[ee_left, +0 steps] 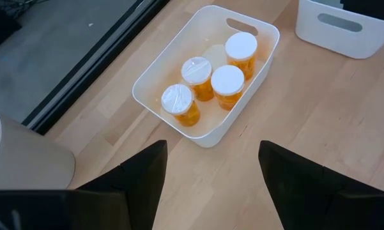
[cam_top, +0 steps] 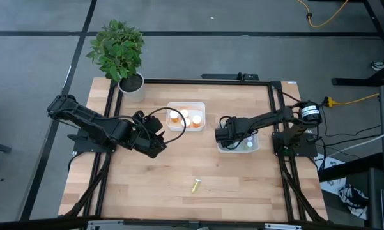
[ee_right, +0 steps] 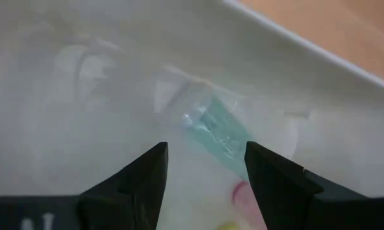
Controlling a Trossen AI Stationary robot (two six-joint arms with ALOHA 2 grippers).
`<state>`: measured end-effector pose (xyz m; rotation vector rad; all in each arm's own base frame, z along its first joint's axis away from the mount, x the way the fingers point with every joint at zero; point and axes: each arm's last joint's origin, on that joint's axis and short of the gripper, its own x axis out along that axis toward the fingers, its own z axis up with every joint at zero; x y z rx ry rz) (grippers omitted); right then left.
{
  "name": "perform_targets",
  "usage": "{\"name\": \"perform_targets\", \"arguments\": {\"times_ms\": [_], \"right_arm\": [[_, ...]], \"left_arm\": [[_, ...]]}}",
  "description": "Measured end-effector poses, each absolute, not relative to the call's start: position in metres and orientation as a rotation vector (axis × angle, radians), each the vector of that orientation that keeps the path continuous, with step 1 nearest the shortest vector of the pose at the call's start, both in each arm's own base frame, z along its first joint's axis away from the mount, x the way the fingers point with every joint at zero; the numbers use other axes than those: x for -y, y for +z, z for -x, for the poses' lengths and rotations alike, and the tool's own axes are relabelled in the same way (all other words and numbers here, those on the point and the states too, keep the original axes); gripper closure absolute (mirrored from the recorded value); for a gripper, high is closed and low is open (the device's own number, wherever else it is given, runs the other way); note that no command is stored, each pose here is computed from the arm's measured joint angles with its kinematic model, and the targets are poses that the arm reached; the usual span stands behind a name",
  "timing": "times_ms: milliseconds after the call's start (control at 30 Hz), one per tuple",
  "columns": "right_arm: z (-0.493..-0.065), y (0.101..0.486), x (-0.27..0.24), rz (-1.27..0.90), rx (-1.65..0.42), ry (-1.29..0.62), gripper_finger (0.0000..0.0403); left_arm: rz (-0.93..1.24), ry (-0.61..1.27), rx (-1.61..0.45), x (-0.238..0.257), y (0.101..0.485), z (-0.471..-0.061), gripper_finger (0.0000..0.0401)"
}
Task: Pick and place medicine bottles into bin by pill shape (circle, oval)
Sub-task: Put the small blue pill bottle into the bottom white bin
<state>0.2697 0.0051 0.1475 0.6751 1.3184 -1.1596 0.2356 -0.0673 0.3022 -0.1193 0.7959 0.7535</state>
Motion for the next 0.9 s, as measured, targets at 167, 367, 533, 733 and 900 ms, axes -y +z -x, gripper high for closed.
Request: {"name": "perform_targets", "arguments": {"times_ms": [167, 367, 533, 733, 900], "right_arm": [[-0.277, 0.154, -0.006, -0.689, -1.321, -1.116, 0.0194], [-0.28, 0.155, -0.006, -0.694, -1.316, -1.094, 0.0194], [-0.28, 0.154, -0.005, -0.687, -1.305, -1.097, 0.0194], [-0.284, 0.165, -0.005, -0.669, -1.299, -1.116, 0.0194], [-0.283, 0.172, -0.004, -0.639, -1.314, -1.138, 0.0194]], "left_arm": [[0.119, 0.754, -0.796, 0.067, 0.302, -0.236, 0.0158], [0.119, 0.754, -0.796, 0.067, 0.302, -0.236, 0.0158], [0.119, 0.753, -0.796, 0.067, 0.302, -0.236, 0.0158], [0.12, 0.753, -0.795, 0.067, 0.302, -0.236, 0.0158], [0.12, 0.753, -0.796, 0.067, 0.302, -0.236, 0.0158]]}}
